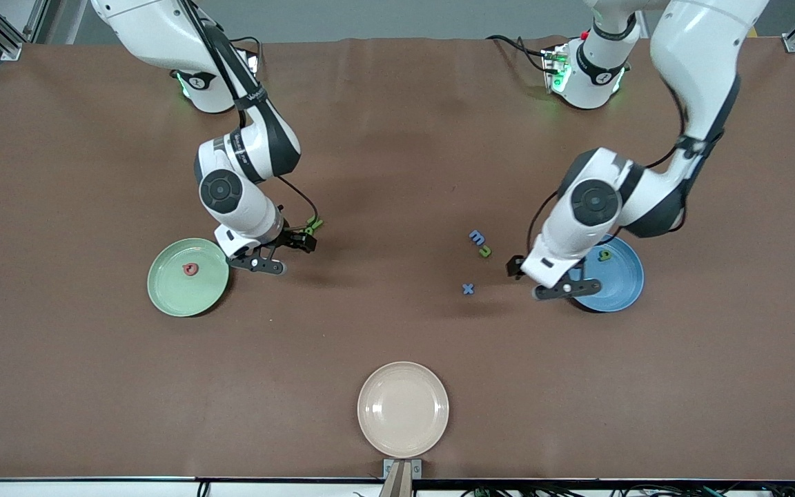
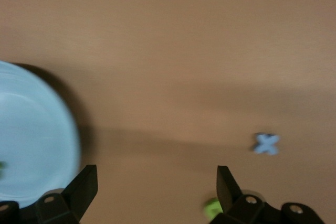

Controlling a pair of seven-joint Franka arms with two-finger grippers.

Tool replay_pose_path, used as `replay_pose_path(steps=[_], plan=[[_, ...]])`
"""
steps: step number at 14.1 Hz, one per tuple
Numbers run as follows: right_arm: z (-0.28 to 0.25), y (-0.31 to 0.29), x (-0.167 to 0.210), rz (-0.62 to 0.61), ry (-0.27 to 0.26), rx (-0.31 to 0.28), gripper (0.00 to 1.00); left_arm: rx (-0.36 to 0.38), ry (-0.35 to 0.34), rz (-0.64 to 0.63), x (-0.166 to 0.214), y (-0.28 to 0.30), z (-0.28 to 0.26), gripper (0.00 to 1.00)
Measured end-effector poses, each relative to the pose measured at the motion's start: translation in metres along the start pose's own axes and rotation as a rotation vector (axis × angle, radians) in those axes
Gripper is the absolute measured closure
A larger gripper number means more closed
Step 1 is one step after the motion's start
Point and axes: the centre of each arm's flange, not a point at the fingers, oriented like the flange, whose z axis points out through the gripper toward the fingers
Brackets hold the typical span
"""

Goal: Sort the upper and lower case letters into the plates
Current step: 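Grasp the blue C with the right gripper while the left gripper grasps blue x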

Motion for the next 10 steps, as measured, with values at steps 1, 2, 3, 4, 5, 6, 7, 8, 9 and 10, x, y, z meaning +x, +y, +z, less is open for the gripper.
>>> replay_pose_path(steps=[1,2,3,4,5,6,7,8,9,10], plan=[[0.007,-0.001,-0.007,0.0,0.008,0.0,0.0,-0.012,-0.01,-0.021,0.001,0.014,0.009,0.0],[0.012,-0.003,-0.013,-0.004,0.014,0.0,0.0,-0.024,-0.019,-0.038,0.001,0.028,0.017,0.0],[0.016,-0.007,-0.019,-0.006,0.017,-0.001,0.0,-0.036,-0.026,-0.054,0.002,0.04,0.023,0.0],[0.021,-0.011,-0.024,-0.006,0.021,-0.001,0.0,-0.046,-0.03,-0.066,0.003,0.051,0.029,0.0],[0.024,-0.014,-0.027,-0.006,0.026,-0.001,0.0,-0.056,-0.033,-0.075,0.002,0.063,0.033,0.0],[0.029,-0.016,-0.029,-0.009,0.028,-0.002,0.02,-0.063,-0.036,-0.078,0.001,0.074,0.037,0.0],[0.033,-0.018,-0.031,-0.015,0.029,-0.004,0.02,-0.067,-0.041,-0.08,-0.002,0.084,0.042,0.0],[0.037,-0.02,-0.033,-0.017,0.029,-0.006,0.05,-0.066,-0.045,-0.08,-0.004,0.092,0.048,0.0],[0.04,-0.022,-0.035,-0.014,0.03,-0.007,0.05,-0.06,-0.047,-0.074,-0.007,0.097,0.055,0.0],[0.043,-0.023,-0.036,-0.011,0.03,-0.009,0.12,-0.047,-0.048,-0.069,-0.009,0.1,0.063,0.0]])
